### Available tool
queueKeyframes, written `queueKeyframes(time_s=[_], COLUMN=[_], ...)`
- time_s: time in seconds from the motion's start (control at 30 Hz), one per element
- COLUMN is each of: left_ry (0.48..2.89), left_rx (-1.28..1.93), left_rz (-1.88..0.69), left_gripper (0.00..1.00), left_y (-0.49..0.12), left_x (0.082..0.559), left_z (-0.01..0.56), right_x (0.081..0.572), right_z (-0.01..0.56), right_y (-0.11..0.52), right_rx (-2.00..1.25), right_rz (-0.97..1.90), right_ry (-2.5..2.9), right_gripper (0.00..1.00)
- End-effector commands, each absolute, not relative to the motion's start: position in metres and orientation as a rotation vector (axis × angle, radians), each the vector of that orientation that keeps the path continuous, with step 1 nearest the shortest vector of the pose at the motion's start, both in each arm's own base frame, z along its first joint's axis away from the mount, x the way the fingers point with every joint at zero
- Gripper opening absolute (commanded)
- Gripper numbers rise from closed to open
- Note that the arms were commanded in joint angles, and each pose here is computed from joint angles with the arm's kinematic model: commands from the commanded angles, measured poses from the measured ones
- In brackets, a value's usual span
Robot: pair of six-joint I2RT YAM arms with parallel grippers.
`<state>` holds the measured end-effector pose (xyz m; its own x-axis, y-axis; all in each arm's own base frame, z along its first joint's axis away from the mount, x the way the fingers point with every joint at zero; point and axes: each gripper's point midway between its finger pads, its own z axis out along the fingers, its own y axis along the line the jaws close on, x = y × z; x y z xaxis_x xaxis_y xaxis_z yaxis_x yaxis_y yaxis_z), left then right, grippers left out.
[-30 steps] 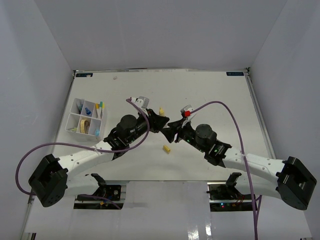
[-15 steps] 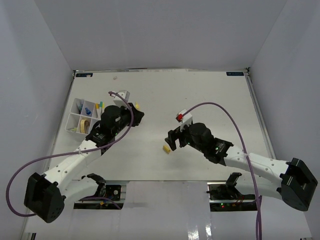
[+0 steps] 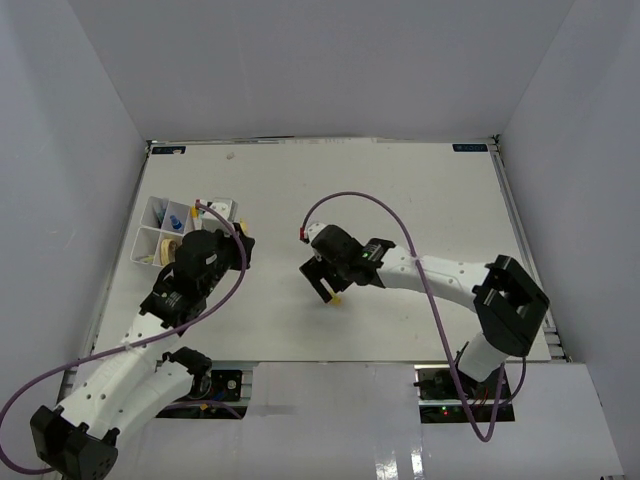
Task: Sort the stationery into containers
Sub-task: Close the pen cap on the pen.
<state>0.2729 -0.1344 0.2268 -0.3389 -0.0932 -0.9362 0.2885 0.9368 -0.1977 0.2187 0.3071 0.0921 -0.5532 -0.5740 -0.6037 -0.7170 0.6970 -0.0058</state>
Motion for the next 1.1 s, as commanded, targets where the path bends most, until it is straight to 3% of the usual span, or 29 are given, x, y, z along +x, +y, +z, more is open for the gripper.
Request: queueKeyframes(time_s=[0.0,0.47,0.6,1.07], left_ry=[1.877,1.779,1.762,1.769], left_rx=[0.103,-0.106,-0.117,-0.112], left_rz=[-0.289,-0.148,-0.150,-0.155], left_gripper=[0.00,0.00,0.01,0.02], left_y=[-0.113,-0.070,-0.068,-0.069], left_x=[0.270,0.267,0.266,0.266], left_z=[0.221,0.236,0.239,0.238], right_x=[0.205,0.205,0.210,0.212], right_z=[0.082,0.054,0.049,0.038], right_y=[0.301,0.315,0.315,0.320], right_rx=[-1.088,-1.204,-1.196,-1.217], right_rz=[0.187,-0.040,-0.090,-0.180], right_ry=[2.404,2.425,2.426,2.433], right_gripper=[0.85,0.76,0.70,0.62])
